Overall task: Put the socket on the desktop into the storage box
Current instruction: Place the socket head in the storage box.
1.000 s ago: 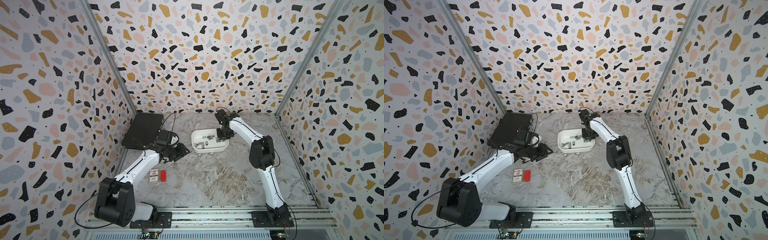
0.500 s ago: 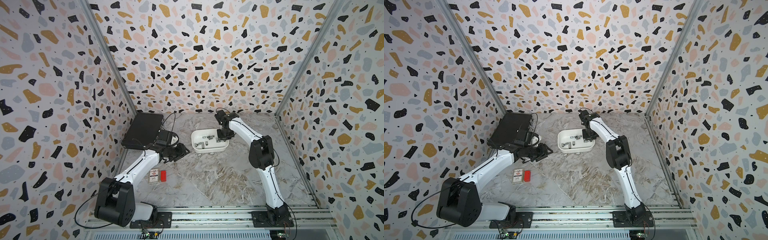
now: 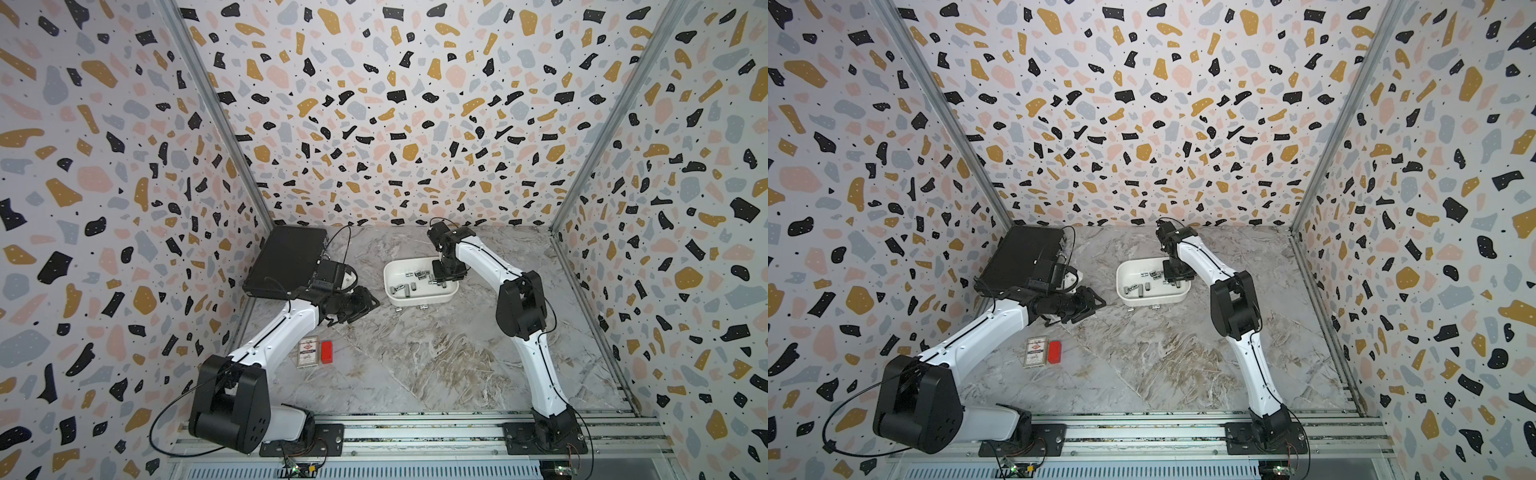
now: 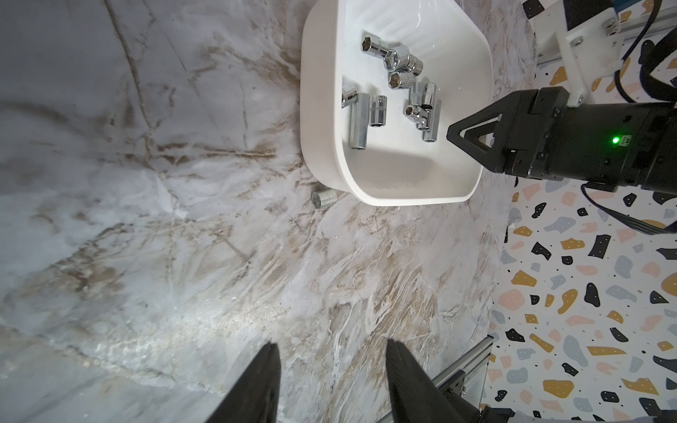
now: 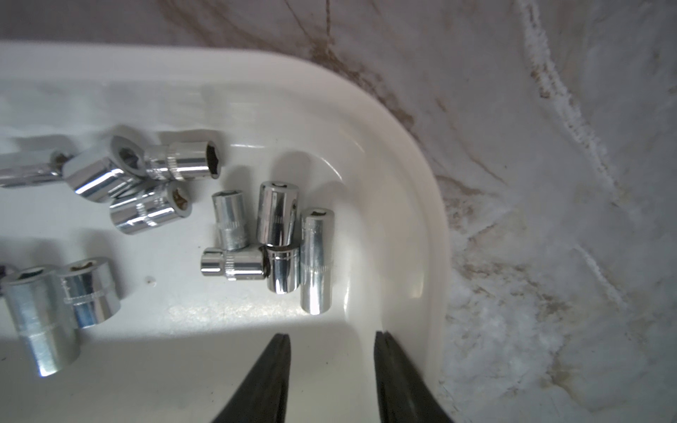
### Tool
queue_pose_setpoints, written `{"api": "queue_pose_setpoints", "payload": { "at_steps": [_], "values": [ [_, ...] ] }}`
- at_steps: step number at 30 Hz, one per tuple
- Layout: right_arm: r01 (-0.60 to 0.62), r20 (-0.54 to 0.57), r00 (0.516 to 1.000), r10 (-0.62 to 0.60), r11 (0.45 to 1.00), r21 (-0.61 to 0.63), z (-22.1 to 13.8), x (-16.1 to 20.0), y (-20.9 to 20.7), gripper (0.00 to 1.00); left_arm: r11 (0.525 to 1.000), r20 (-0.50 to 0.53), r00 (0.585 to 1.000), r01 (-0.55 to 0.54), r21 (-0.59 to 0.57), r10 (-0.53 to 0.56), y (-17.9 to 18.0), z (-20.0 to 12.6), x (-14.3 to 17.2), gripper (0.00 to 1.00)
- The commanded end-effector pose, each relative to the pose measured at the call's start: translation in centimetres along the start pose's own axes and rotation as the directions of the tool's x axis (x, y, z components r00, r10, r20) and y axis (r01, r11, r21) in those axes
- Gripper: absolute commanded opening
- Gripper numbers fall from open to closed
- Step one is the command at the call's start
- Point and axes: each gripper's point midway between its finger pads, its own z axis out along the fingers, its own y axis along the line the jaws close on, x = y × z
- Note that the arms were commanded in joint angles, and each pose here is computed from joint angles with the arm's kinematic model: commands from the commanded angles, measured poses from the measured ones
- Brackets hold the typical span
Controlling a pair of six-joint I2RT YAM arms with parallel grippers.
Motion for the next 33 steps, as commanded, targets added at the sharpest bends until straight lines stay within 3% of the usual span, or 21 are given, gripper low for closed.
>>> {"api": "queue_pose_setpoints", "payload": {
  "at_steps": [1, 10, 20, 33],
  "values": [
    [-0.009, 0.081, 0.997, 0.012, 0.999, -0.04, -5.4, -0.8, 0.1, 0.43, 0.999, 0.027, 0.999, -0.036, 0.001, 0.036, -0.3, -0.7, -0.6, 0.51],
    [0.013, 0.146, 0.989, 0.007, 0.991, -0.134, -8.5, 0.9, 1.4, 0.44, 0.995, 0.017, 0.997, -0.08, -0.05, 0.081, 0.5, -1.2, 0.0, 0.51],
    [0.048, 0.241, 0.97, 0.02, 0.961, -0.273, -11.5, 4.8, 2.1, 0.48, 0.988, 0.034, 0.987, -0.154, -0.026, 0.155, 0.1, -1.8, 0.8, 0.54],
    [0.157, 0.385, 0.923, -0.003, 0.917, -0.368, -11.5, 10.6, 3.5, 0.61, 0.978, 0.102, 0.973, -0.207, -0.029, 0.209, 1.2, -2.9, 4.0, 0.54]
  ]
}}
